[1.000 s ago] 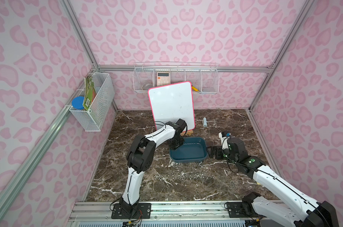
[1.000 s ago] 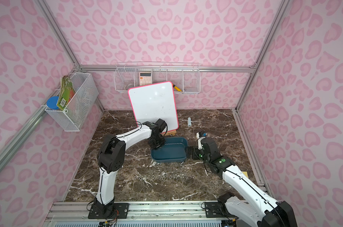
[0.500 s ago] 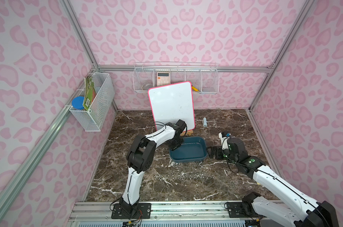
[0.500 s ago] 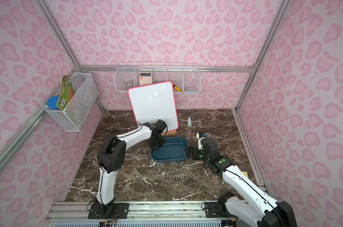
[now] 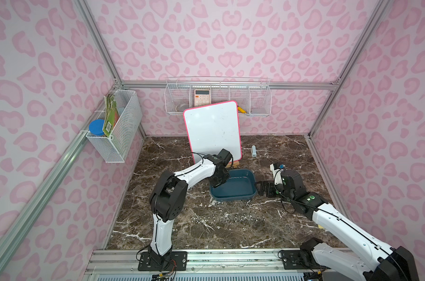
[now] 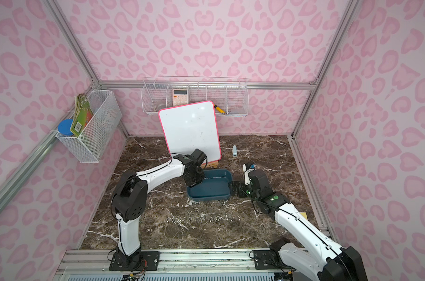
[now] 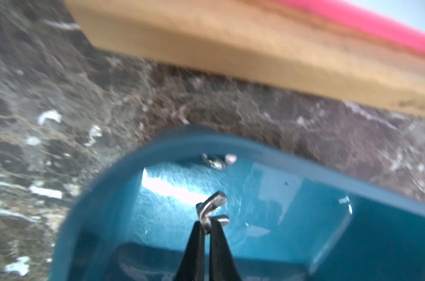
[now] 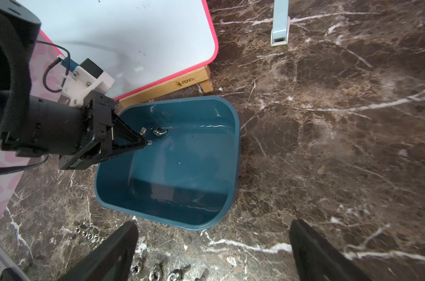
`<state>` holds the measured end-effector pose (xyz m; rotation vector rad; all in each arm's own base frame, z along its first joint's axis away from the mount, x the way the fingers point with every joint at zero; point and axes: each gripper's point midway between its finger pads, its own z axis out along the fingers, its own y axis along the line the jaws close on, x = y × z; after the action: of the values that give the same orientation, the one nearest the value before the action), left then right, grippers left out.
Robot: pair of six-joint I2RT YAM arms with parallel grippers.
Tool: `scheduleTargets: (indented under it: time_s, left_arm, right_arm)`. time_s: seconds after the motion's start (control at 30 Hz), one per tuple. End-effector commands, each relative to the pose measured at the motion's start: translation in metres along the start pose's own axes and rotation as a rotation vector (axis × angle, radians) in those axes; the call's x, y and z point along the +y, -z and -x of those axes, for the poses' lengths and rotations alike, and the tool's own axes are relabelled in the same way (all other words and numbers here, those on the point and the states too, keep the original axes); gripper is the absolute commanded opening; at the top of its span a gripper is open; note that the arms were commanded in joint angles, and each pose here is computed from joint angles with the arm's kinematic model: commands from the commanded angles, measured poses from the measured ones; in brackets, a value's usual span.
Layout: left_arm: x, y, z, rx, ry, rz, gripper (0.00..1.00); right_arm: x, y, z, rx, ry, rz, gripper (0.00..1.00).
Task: Take out the wing nut from the storage box
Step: Pick up the wing nut from the storage box.
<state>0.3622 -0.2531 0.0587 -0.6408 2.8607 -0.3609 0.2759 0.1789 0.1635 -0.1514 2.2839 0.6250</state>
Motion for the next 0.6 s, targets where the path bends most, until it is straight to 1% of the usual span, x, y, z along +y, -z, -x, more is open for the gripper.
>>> scheduleTargets:
  time_s: [0.0,0.13,0.23,0.27,0.37,0.4,0.53,0.57]
  left_arm:
    - [-0.029,0.007,-0.007,0.009,-0.091,-0.185,0.03]
    - [-0.056,0.024,-0.02,0.032,-0.194,-0.381,0.03]
    - [-0.067,0.038,-0.031,0.058,-0.262,-0.485,0.03]
    - [-0.07,0.041,-0.034,0.067,-0.284,-0.508,0.03]
    - [-0.072,0.048,-0.044,0.102,-0.33,-0.54,0.02]
    - [-0.072,0.05,-0.046,0.108,-0.341,-0.548,0.02]
    - [-0.076,0.06,-0.054,0.122,-0.381,-0.583,0.02]
    - [-0.077,0.063,-0.057,0.127,-0.391,-0.59,0.02]
  right_arm:
    - [0.02,-0.001,0.016,-0.039,-0.003,0.093,0.91]
    - [0.037,-0.008,0.022,-0.034,-0.019,0.182,0.83]
    - [0.048,-0.019,0.024,-0.001,-0.037,0.241,0.75]
    - [0.052,-0.023,0.025,0.006,-0.043,0.258,0.72]
    - [0.06,-0.035,0.028,0.044,-0.063,0.305,0.52]
    - [0.061,-0.039,0.028,0.056,-0.068,0.311,0.49]
    - [0.064,-0.054,0.03,0.102,-0.084,0.33,0.46]
    - [0.064,-0.057,0.031,0.112,-0.087,0.338,0.43]
